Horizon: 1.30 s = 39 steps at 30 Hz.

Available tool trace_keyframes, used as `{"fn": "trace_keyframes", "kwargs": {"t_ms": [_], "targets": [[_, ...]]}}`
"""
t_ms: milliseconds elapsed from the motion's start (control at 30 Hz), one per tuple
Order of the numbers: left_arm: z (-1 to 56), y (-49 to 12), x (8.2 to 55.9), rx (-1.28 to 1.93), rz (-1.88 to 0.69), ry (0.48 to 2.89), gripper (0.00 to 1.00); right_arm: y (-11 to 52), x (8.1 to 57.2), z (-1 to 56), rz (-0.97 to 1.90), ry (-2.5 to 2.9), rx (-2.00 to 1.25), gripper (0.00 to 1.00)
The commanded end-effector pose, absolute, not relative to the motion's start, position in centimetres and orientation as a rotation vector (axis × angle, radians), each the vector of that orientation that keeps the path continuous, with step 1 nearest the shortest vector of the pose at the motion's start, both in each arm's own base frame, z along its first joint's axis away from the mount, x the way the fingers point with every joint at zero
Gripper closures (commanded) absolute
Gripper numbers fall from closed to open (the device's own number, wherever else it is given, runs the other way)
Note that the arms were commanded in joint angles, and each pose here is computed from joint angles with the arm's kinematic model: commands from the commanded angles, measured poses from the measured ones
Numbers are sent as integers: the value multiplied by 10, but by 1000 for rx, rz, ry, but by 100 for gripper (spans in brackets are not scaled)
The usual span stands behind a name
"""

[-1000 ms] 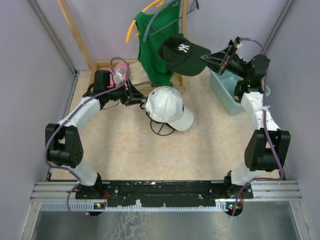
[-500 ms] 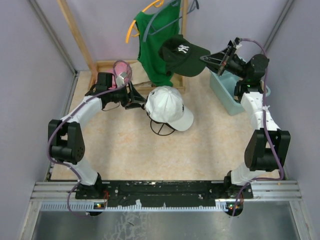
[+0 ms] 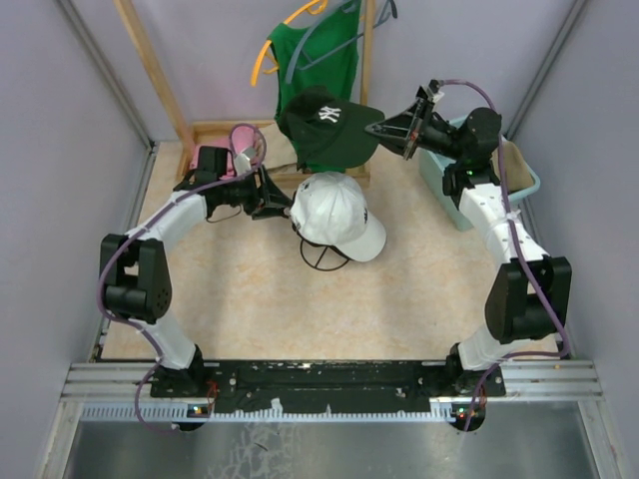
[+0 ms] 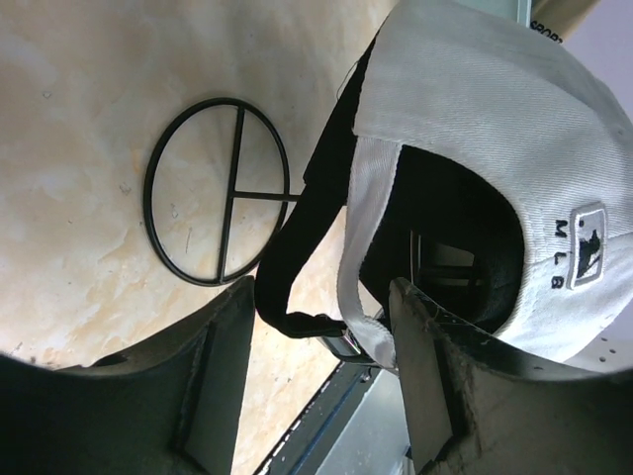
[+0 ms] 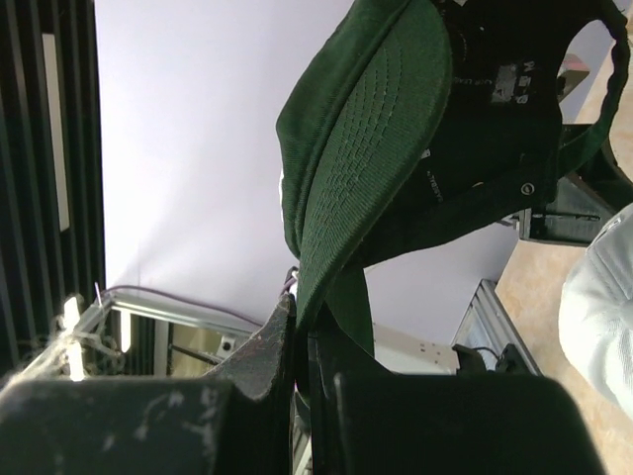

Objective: Stack the hats

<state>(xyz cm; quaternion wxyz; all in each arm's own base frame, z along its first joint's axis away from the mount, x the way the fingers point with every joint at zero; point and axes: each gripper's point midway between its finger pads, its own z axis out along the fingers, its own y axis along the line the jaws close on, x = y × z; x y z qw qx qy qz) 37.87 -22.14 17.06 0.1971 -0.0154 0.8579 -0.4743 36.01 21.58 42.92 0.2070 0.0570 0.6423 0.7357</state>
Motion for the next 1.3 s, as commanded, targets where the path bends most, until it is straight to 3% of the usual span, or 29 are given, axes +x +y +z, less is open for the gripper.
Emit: {"fn": "trace_keyframes", "kwargs": {"t_ms": [0,133,300,400,900,1267], "targets": [[172,-227,384,-6,-1346,2376,41,220,351,449,2026,1711,72,100],[161,-229,382,-13,-1358,2388,50,233,345,445,2049,1722,55,100],[141,-230,380,-27,-1371,2417,74,238,344,432,2074,1707,66,100],[129,-229,376,-35,-1369,2435,82,243,341,425,2133,1694,84,100],[108,-229,372,-59,-1382,2466,90,255,323,350,2192,1855,155,100],[95,-227,365,-85,-1400,2480,93,206,327,292,2005,1990,298,100]]}}
